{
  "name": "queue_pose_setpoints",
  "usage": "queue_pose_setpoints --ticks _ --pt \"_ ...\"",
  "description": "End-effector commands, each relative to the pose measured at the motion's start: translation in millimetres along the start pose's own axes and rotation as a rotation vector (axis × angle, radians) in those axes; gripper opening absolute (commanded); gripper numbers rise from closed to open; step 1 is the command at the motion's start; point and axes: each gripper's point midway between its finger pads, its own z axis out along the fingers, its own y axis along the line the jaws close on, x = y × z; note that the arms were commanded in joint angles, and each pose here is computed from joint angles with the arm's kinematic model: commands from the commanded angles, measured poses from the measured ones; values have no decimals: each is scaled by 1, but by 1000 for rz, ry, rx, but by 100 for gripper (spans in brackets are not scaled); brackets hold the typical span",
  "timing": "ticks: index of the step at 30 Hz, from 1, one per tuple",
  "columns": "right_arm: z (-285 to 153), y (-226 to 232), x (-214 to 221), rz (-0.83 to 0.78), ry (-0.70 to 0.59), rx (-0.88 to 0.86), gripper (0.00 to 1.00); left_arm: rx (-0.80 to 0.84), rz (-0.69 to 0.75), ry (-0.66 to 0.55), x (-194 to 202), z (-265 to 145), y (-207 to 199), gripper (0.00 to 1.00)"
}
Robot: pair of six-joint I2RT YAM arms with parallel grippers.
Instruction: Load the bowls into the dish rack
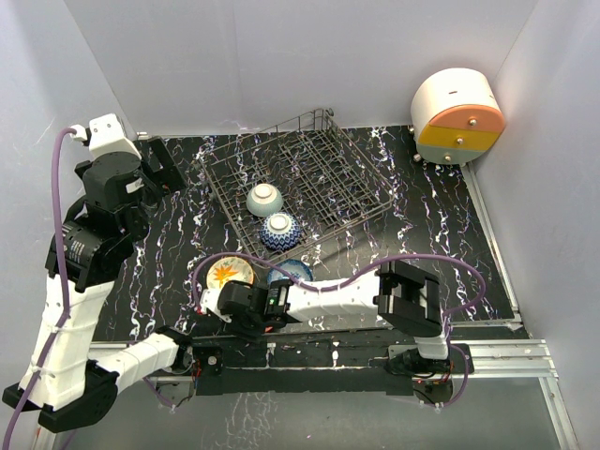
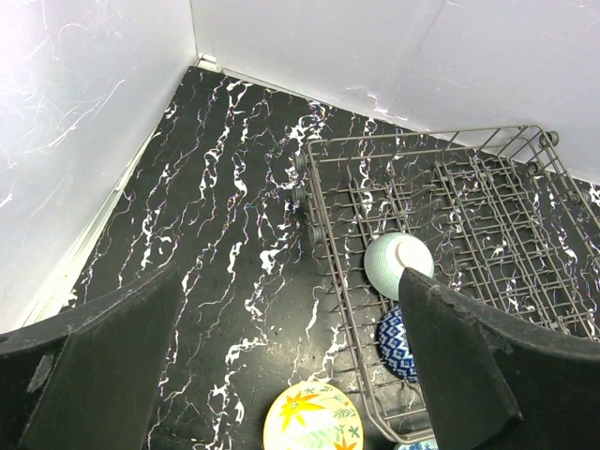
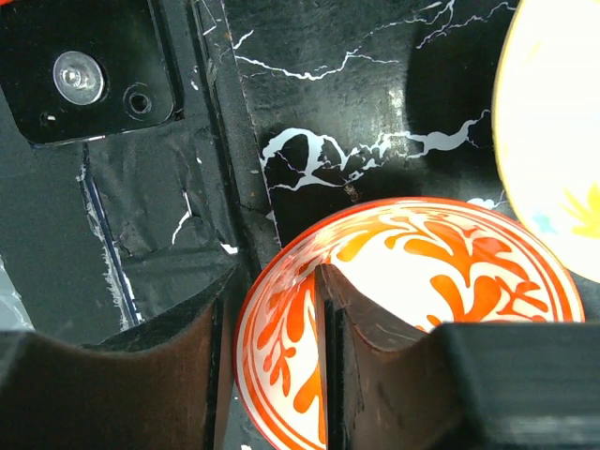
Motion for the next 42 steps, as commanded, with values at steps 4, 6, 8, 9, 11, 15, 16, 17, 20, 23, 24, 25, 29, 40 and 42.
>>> queue_pose_setpoints --ticks 4,6,8,9,11,15,16,17,20,23,24,25,29,40,42 --pt "2 2 -1 -29 -19 -7 26 -2 4 -12 -4 -2 1 97" --pt "-4 5 -5 -34 -29 -28 14 -1 16 -15 -7 -2 1 97" --pt "-15 11 -15 -42 -51 -59 8 -1 24 -18 -9 -1 0 97" --pt "-24 14 -24 -47 -69 -77 8 -3 26 -21 -10 -1 1 97" --pt "-42 21 -40 -52 -97 -111 8 2 19 -30 -14 -2 0 97" --pt "-87 32 -74 -45 -181 -173 8 12 -3 -52 -22 -6 -1 97" --pt "-97 32 -80 -37 -200 -186 8 15 -7 -56 -23 -8 0 97" --pt "-105 30 -84 -28 -205 -196 8 16 -9 -58 -24 -9 0 97" --pt "-145 16 -105 17 -267 -238 8 15 -11 -67 -27 -11 2 97" --pt "-179 -16 -124 90 -334 -269 8 12 -12 -81 -32 -14 5 97" --pt "-190 -31 -130 117 -365 -272 8 11 -11 -87 -34 -15 6 97" --pt "-201 -46 -138 144 -402 -283 8 8 -11 -93 -36 -16 7 97" --pt "-240 -113 -172 237 -602 -340 8 0 -23 -127 -46 -21 11 97" --pt "-254 -269 -230 493 -1079 -714 8 3 -16 -127 -41 -14 6 97" --pt "-243 -287 -237 540 -1107 -760 8 7 -35 -133 -41 -13 5 97"
